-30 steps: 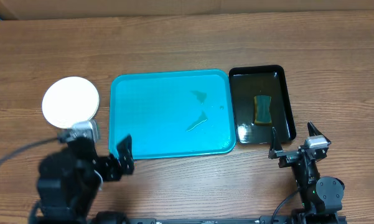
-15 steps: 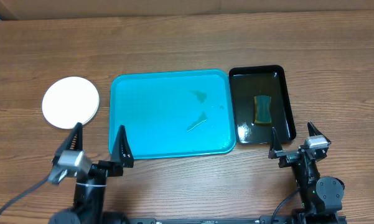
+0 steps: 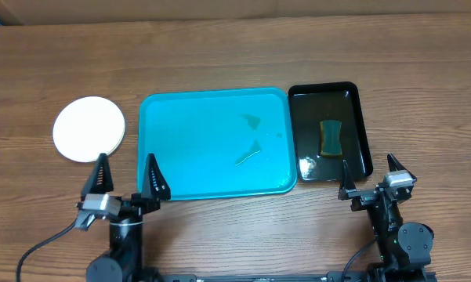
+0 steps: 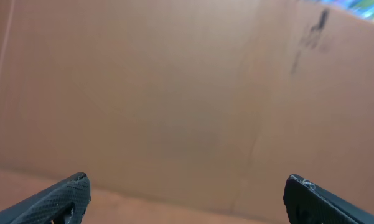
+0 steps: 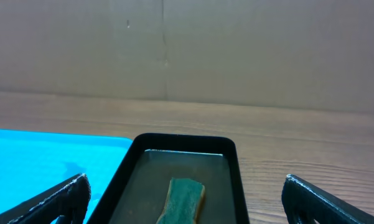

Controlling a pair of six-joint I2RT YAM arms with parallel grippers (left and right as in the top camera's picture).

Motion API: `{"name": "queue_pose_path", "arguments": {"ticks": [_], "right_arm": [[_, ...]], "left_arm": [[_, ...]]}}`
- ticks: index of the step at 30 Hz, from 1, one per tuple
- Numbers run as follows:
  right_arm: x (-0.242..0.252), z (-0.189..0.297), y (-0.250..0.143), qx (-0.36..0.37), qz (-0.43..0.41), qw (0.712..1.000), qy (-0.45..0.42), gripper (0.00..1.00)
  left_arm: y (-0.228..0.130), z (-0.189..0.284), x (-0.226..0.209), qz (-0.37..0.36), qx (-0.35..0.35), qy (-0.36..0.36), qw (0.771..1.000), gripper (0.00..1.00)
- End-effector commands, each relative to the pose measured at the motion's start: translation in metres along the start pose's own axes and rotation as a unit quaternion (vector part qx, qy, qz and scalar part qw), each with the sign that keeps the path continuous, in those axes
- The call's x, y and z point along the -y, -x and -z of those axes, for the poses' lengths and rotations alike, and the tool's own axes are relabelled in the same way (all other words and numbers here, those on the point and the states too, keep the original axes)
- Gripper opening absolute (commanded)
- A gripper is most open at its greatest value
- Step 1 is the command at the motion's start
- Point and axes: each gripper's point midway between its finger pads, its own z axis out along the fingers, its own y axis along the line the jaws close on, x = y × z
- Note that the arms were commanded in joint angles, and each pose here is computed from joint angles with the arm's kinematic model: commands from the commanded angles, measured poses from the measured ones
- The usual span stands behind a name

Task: Clean dirty plates on tray and stack at the side

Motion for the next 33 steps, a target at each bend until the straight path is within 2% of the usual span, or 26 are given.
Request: {"name": "queue_pose_path", "arguments": {"ticks": [1, 6, 10, 13, 17, 33], "right_arm": [[0.000, 0.000, -0.001, 0.004, 0.002, 1.000, 0.001, 1.00], [0.000, 0.000, -0.001, 0.004, 0.002, 1.000, 0.001, 1.00], [0.000, 0.000, -0.001, 0.004, 0.002, 1.000, 0.001, 1.00], [0.000, 0.000, -0.001, 0.004, 0.002, 1.000, 0.001, 1.00], [0.000, 0.000, -0.001, 0.004, 0.002, 1.000, 0.001, 1.00], [0.000, 0.000, -0.001, 0.004, 0.002, 1.000, 0.001, 1.00]], "left_arm": [[-0.022, 0.002, -0.016, 0.016, -0.017, 0.028, 0.999, 1.00], [-0.054, 0.006, -0.032, 0.009, -0.069, 0.055, 0.996, 1.00], [-0.089, 0.015, -0.044, -0.012, -0.142, 0.079, 0.987, 1.00], [-0.112, 0.024, -0.049, -0.058, -0.195, 0.080, 0.976, 1.00], [-0.115, 0.024, -0.042, -0.123, -0.206, 0.043, 0.970, 1.00], [-0.115, 0.024, -0.042, -0.129, -0.206, 0.043, 0.969, 1.00]]}}
